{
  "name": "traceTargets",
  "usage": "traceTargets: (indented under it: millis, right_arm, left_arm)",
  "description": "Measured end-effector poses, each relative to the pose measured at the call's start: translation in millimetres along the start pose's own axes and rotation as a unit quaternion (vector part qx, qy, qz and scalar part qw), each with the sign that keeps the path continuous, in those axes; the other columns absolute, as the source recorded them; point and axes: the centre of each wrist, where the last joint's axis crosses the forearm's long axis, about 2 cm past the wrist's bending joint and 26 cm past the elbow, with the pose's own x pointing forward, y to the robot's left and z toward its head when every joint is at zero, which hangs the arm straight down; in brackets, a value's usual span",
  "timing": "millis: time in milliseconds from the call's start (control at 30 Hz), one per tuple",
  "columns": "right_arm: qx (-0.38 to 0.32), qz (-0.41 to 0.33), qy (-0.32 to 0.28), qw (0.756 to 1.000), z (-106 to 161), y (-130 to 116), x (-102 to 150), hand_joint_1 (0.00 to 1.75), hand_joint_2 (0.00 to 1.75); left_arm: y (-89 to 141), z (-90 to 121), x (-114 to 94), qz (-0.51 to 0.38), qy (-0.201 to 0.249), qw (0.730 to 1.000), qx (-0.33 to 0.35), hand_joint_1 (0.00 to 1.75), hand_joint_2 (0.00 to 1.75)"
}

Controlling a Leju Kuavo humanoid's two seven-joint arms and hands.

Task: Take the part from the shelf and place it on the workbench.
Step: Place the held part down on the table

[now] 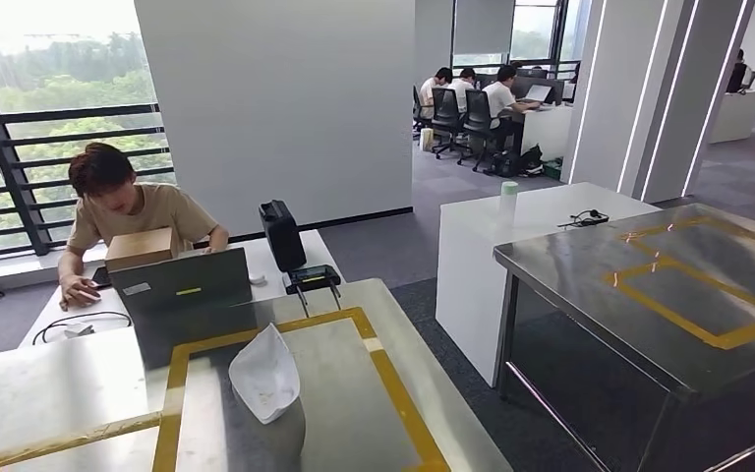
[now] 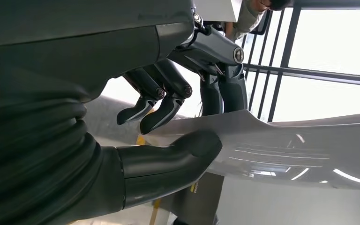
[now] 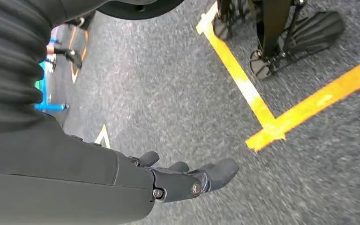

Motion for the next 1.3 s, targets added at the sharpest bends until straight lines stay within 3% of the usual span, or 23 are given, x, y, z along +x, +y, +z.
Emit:
traceTargets:
  millis: [133,233,300,500,600,733,767,833,933,1067,1300]
  right_arm:
    - [0.001,0.004,0.002,1.000,0.0,0.6,0.1,0.00,1.75]
    - [0.003,0.008,-0.002,1.000,0.0,1.9,0.9,0.00,1.75]
    - [0.004,0.009,-0.005,1.000,0.1,2.2,2.4,0.00,1.75]
    - [0.003,0.010,-0.006,1.000,0.1,1.9,2.3,0.00,1.75]
    - [0.002,0.010,-0.003,1.000,0.1,1.9,2.3,0.00,1.75]
    - [0.002,0.011,0.003,1.000,0.1,1.9,2.4,0.00,1.75]
    - [0.002,0.012,0.004,1.000,0.1,1.9,2.4,0.00,1.75]
    - [0.002,0.013,0.005,1.000,0.0,1.7,1.0,0.00,1.75]
    - [0.001,0.015,0.006,1.000,0.0,1.3,-2.0,0.00,1.75]
    - [0.002,0.019,0.000,1.000,0.0,1.4,-2.1,0.00,0.00]
    - [0.004,0.020,-0.010,1.000,0.0,3.1,-2.4,0.00,0.00]
  left_arm:
    - [13.0,-22.9,-19.1,-0.107,-0.009,0.994,0.013,1.75,1.75]
    - [22.1,-55.9,-33.1,-0.251,-0.050,0.966,0.030,1.75,1.75]
    - [26.8,-71.7,-39.0,-0.299,-0.058,0.952,0.035,1.75,1.75]
    - [27.5,-88.8,-54.9,-0.411,-0.059,0.910,0.018,1.75,1.75]
    - [19.5,-83.2,-62.4,-0.521,-0.110,0.843,-0.076,1.75,1.75]
    - [2.0,-62.1,-70.4,-0.641,-0.197,0.687,-0.281,1.75,1.75]
    - [0.1,-55.3,-72.1,-0.651,-0.206,0.662,-0.309,1.75,1.75]
    - [-2.5,-44.4,-74.3,-0.657,-0.212,0.642,-0.334,1.75,1.75]
    - [-5.7,-35.0,-75.4,-0.652,-0.211,0.648,-0.333,1.75,1.75]
    - [-7.9,-21.4,-76.5,-0.651,-0.214,0.641,-0.346,0.00,1.75]
    - [-16.9,-11.7,-74.0,-0.649,-0.221,0.645,-0.337,0.00,1.75]
